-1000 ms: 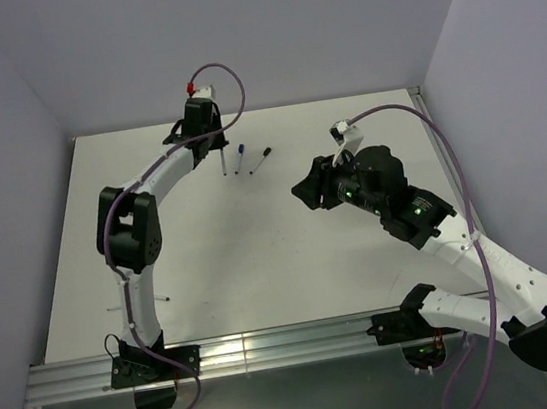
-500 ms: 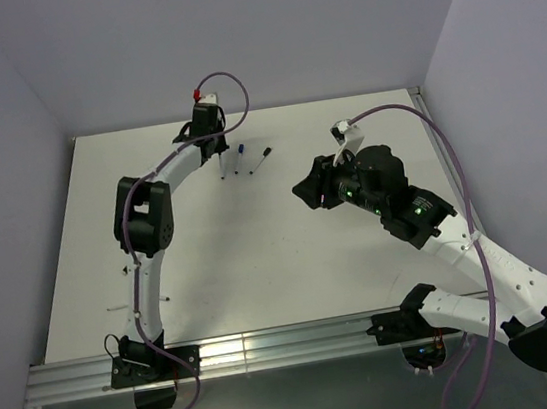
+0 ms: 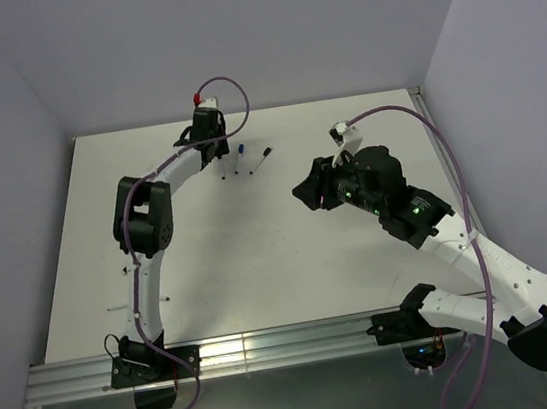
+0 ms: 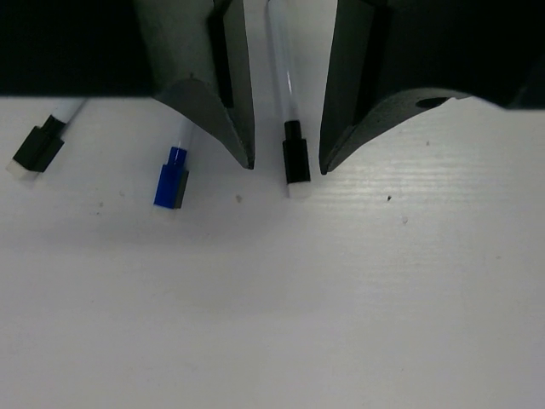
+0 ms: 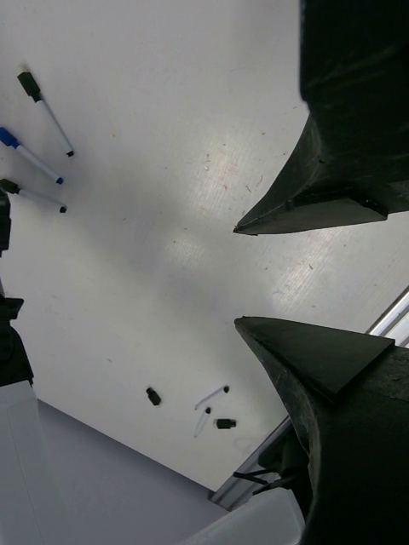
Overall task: Insert the pens into the pen caps
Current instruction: Place the pen at the center of the board, then pick up the pen from the center of the board.
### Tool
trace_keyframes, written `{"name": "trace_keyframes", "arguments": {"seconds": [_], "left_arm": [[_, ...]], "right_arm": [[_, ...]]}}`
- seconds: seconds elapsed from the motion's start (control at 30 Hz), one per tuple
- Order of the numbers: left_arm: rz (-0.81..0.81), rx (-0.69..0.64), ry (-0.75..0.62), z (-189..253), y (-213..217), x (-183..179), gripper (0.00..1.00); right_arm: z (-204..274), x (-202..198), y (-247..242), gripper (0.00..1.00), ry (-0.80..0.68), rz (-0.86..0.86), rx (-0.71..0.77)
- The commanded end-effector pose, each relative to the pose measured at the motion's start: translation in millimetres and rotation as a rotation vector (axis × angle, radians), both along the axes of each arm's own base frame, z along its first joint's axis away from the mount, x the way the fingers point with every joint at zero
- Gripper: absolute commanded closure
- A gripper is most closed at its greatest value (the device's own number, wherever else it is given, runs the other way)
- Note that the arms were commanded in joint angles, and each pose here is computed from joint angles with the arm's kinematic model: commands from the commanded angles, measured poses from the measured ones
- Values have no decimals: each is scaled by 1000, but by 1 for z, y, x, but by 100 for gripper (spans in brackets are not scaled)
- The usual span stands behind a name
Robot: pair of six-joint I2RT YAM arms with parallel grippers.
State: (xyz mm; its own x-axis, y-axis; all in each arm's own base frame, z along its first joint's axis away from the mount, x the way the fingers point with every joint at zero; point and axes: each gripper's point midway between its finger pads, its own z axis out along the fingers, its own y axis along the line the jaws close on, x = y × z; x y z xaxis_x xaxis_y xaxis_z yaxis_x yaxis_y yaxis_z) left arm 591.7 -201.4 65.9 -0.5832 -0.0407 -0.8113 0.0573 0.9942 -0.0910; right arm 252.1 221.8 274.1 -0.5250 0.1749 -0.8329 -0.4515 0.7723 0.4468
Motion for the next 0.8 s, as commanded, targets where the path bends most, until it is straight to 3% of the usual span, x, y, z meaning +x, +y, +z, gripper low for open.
{"name": "trace_keyframes", "arguments": {"seconds": [0.0,0.17,0.3,0.33,0.4,0.43,0.5,0.67,0.77], "left_arm": [[66,-51,-157,82,11,-1,59],[215,-69,-145,115,42,-33,60],[398,-108,-142,155,81,-85,62],[457,-104,-74,139,92,-107,62],[573,-114,-94,160,120,-139,62],[635,-109,-31,143,132,-162,60],[716,-141,-34,155,158,-191,61],[933,-177,104,109,208,-269,65],[1084,-190,105,98,233,-301,63]], "right_arm": [[12,3,-2,49,-40,-6,21],[5,1,1,49,-20,3,27],[-15,-8,6,50,17,49,45],[-16,-9,8,50,14,55,60],[-24,-17,11,50,29,89,73],[-25,-18,12,50,29,99,80],[-34,-23,14,50,46,120,84],[-45,-27,16,50,52,138,99],[-41,-30,16,50,44,151,106]]}}
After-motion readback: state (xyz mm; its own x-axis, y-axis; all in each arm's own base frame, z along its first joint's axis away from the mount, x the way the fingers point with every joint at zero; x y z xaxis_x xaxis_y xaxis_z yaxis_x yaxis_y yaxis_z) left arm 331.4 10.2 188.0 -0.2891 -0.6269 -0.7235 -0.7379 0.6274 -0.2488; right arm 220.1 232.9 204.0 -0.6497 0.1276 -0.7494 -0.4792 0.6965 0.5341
